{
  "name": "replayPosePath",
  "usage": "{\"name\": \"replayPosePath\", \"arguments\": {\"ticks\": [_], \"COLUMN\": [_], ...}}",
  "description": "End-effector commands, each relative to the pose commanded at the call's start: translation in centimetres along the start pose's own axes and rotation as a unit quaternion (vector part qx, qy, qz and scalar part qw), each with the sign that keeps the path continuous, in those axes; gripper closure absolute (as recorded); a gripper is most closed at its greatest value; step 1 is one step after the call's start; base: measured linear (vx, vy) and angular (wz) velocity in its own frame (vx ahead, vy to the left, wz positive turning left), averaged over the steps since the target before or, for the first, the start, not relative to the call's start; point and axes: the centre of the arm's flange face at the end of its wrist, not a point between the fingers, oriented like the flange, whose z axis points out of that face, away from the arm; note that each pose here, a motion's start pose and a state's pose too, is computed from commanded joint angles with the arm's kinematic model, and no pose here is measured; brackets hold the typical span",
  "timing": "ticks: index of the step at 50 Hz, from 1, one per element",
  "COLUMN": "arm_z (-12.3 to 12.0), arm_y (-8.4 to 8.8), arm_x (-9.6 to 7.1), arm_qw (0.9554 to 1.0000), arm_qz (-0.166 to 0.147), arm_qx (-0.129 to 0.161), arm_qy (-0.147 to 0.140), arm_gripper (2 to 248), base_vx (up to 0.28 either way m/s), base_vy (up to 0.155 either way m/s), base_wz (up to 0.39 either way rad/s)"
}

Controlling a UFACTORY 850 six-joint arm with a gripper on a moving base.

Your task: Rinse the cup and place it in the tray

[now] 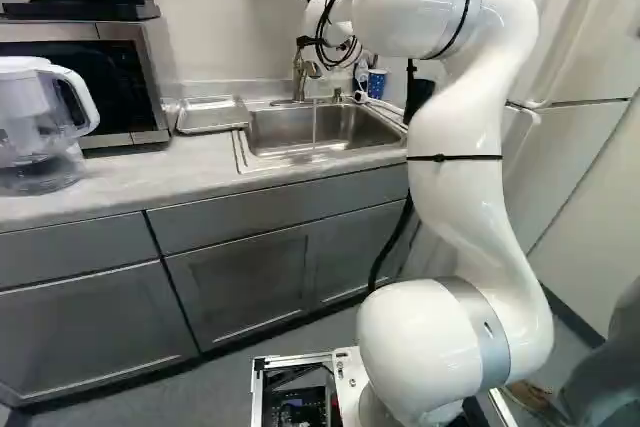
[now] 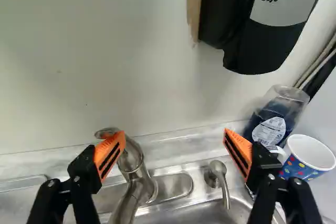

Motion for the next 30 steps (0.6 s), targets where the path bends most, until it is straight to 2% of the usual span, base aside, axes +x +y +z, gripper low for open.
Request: {"name": "replayPosePath", "arguments": {"ticks": [11, 30], "arm_z": [-0.4, -3.7], "arm_y": [0.0, -0.8], "arm_x": [0.0, -0.5], "arm_qw": [1.0000, 0.9999], "arm_qz": [0.000, -0.002], "arm_qx": [0.000, 0.005], "arm_qy": [-0.001, -0.012], "arm_gripper": [3, 3], "base_vx": [0.000, 0.000], "base_vy": [0.000, 0.000], "base_wz": [0.000, 0.000]}}
